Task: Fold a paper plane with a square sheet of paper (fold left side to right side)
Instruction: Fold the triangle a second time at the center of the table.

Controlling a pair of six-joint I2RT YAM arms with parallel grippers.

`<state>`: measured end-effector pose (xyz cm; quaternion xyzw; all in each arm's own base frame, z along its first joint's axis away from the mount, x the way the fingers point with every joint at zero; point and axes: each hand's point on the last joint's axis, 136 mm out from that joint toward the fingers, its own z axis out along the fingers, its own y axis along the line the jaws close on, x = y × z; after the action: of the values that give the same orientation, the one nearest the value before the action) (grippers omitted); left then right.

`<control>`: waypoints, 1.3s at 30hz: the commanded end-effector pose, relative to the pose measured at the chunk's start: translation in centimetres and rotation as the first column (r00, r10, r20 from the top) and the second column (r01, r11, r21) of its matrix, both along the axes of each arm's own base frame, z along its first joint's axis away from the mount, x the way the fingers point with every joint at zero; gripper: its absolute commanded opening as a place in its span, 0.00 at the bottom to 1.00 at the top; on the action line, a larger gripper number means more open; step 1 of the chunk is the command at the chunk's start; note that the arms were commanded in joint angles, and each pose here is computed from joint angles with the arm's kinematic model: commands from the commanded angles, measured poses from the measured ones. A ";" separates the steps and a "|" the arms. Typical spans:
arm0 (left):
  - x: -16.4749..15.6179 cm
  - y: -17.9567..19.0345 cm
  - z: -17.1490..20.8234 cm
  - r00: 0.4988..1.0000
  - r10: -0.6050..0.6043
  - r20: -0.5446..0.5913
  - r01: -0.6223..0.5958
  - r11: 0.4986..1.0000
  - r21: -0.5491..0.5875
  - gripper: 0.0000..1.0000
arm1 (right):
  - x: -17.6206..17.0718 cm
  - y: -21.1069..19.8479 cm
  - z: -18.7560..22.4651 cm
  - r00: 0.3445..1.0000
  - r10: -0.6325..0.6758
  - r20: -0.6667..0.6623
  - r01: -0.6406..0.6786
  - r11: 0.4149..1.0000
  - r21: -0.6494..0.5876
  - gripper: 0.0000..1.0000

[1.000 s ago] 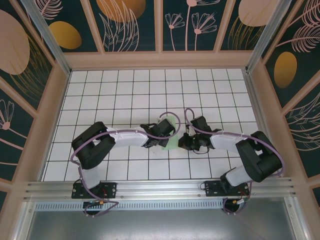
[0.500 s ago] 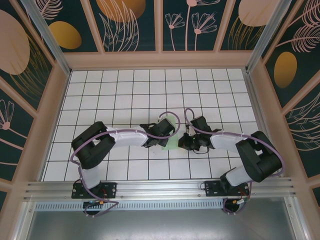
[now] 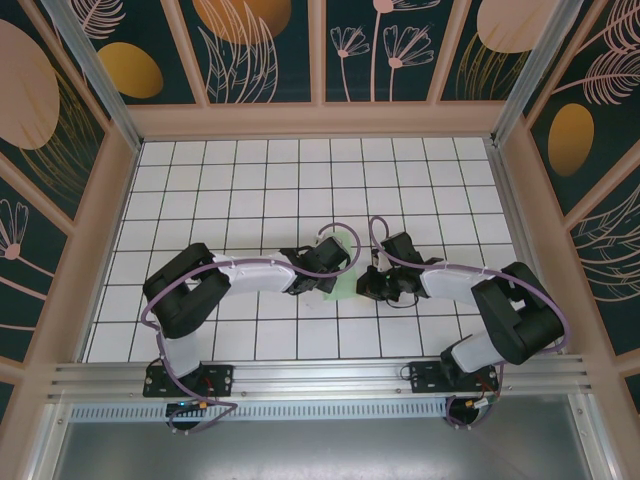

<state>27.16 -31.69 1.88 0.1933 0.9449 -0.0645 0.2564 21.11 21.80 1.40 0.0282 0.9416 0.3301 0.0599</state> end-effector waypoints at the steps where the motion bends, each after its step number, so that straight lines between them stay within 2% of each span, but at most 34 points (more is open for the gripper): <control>1: 1.2 -0.6 1.5 0.999 0.006 0.046 -0.004 1.000 -0.029 0.10 | -1.5 -1.7 -2.3 0.998 -0.003 -0.061 -0.003 0.994 -0.107 0.10; 9: 1.4 -0.3 1.6 0.998 0.016 0.057 -0.015 1.000 -0.015 0.11 | -1.5 -1.7 -2.4 0.998 -0.003 -0.063 -0.004 0.994 -0.107 0.10; 21: 1.4 -0.9 2.9 0.997 0.000 0.071 0.005 0.998 -0.066 0.12 | -1.5 -1.7 -2.5 0.998 -0.001 -0.067 -0.006 0.994 -0.109 0.10; 39: 1.0 -0.3 0.5 0.999 0.004 0.032 -0.004 1.000 -0.010 0.12 | -1.5 -1.6 -2.5 0.998 0.003 -0.069 -0.011 0.994 -0.109 0.10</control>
<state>27.73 -32.10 2.70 0.1896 0.9399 -0.0717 0.2746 21.13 21.87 1.36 0.0278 0.9416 0.3305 0.0577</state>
